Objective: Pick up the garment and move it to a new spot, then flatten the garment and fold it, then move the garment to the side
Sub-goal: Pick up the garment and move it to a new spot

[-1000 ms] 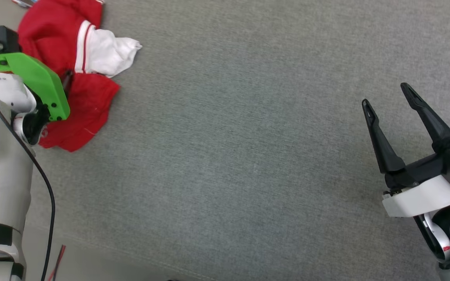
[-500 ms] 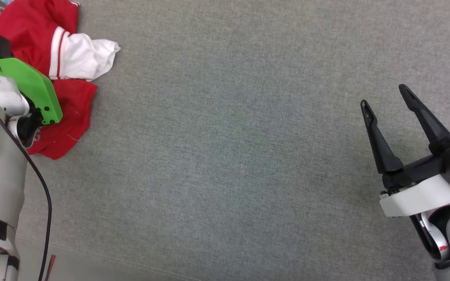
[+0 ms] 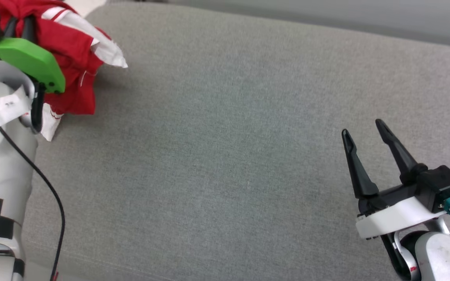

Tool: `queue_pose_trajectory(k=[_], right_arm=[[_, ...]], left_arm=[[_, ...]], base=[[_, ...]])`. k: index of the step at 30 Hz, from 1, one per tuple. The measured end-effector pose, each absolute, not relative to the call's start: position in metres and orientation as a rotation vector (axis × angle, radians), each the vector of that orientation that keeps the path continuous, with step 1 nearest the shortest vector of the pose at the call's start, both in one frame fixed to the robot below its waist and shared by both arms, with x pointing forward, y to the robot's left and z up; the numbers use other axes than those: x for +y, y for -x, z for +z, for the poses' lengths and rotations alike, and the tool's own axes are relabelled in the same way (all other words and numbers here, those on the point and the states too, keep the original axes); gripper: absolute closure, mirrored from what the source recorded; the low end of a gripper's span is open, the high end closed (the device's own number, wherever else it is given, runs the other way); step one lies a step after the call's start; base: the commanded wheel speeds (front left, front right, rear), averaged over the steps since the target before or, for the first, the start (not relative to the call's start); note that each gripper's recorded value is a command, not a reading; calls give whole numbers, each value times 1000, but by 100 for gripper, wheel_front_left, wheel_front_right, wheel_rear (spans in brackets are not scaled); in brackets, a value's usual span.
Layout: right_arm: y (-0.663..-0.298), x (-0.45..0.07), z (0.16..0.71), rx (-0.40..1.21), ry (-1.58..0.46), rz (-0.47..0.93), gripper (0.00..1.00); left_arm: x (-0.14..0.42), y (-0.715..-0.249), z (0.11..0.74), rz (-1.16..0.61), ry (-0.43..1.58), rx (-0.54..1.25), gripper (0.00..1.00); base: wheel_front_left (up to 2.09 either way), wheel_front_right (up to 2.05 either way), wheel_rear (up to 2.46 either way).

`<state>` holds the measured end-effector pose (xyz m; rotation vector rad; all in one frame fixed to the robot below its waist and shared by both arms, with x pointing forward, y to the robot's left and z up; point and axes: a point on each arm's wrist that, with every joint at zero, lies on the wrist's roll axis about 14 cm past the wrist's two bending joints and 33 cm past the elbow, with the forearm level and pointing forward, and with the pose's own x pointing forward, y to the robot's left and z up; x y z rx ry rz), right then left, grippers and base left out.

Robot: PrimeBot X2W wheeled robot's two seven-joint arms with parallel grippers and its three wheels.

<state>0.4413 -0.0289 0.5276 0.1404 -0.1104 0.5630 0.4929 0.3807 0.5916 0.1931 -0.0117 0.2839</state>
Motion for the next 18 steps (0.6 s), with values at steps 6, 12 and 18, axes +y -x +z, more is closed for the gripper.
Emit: queue_pose_trajectory(k=[6, 12, 18], right_arm=[[-422, -37, 547, -151, -146, 524, 0], [-399, -71, 564, -188, -125, 419, 0], [-385, -111, 568, -196, -111, 295, 0]], left_arm=[[336, -482, 633, 191, -152, -177, 100], [242, -470, 609, -44, -56, -162, 100], [125, -455, 565, -350, -16, -24, 100]], base=[[0, 0, 0], [0, 0, 0], [0, 0, 0]])
